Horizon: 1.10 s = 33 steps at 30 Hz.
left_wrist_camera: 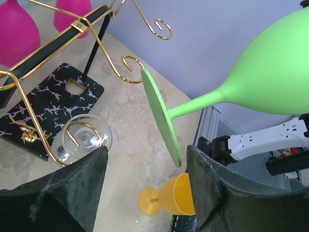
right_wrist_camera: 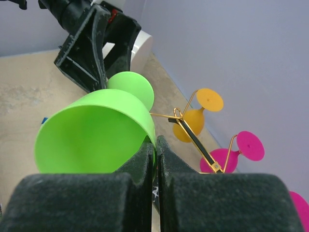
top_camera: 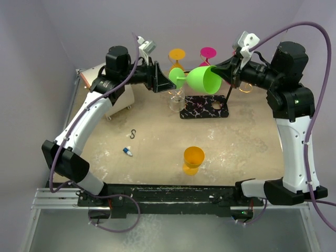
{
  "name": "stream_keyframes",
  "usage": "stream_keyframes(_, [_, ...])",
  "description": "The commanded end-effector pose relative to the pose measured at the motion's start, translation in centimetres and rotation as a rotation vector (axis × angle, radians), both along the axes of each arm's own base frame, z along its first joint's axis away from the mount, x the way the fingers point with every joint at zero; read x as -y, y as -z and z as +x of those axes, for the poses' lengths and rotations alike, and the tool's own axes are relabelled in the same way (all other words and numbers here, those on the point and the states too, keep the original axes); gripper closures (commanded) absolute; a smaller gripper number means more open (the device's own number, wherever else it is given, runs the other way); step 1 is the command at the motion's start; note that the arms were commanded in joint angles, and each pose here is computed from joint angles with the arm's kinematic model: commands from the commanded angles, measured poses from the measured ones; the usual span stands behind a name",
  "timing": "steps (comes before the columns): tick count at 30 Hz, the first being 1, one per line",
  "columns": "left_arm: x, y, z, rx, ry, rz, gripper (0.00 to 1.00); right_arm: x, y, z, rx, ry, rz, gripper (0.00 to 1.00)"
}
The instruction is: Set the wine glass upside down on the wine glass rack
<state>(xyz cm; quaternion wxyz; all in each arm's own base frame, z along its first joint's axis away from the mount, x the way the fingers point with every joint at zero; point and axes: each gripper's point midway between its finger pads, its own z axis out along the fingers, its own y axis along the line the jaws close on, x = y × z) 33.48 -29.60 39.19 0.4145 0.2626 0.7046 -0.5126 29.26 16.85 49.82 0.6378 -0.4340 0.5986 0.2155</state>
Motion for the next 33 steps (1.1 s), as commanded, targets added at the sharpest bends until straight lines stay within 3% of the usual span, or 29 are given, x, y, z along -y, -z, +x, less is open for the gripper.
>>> stream_keyframes(1, [0.6, -3.5, -0.2, 0.072, 0.021, -0.067, 0.38, 0.1, -1.7, -0.3, 0.058, 0.005, 0.026, 1.0])
stream_keyframes(5, [1.1, -3.5, -0.4, 0.053, 0.043, -0.083, 0.54, 0.2, -1.2, -0.1, 0.054, 0.014, 0.013, 1.0])
stream_keyframes(15, [1.3, -3.6, -0.4, 0.047, 0.053, -0.092, 0.7, 0.4, -0.5, 0.4, 0.053, 0.021, -0.01, 1.0])
stream_keyframes(23, [1.5, -3.6, -0.5, 0.03, 0.06, -0.106, 0.99, 0.1, 0.8, 0.6, 0.028, 0.001, -0.023, 1.0])
stream_keyframes(26, [1.2, -3.5, -0.4, 0.03, 0.046, -0.107, 1.0, 0.2, 1.5, 0.5, 0.031, -0.002, -0.048, 0.99])
stream_keyframes(33, [-1.2, -3.9, 0.9, 0.028, -0.025, -0.119, 1.0, 0.8, 2.2, 0.2, 0.034, 0.024, -0.079, 0.82])
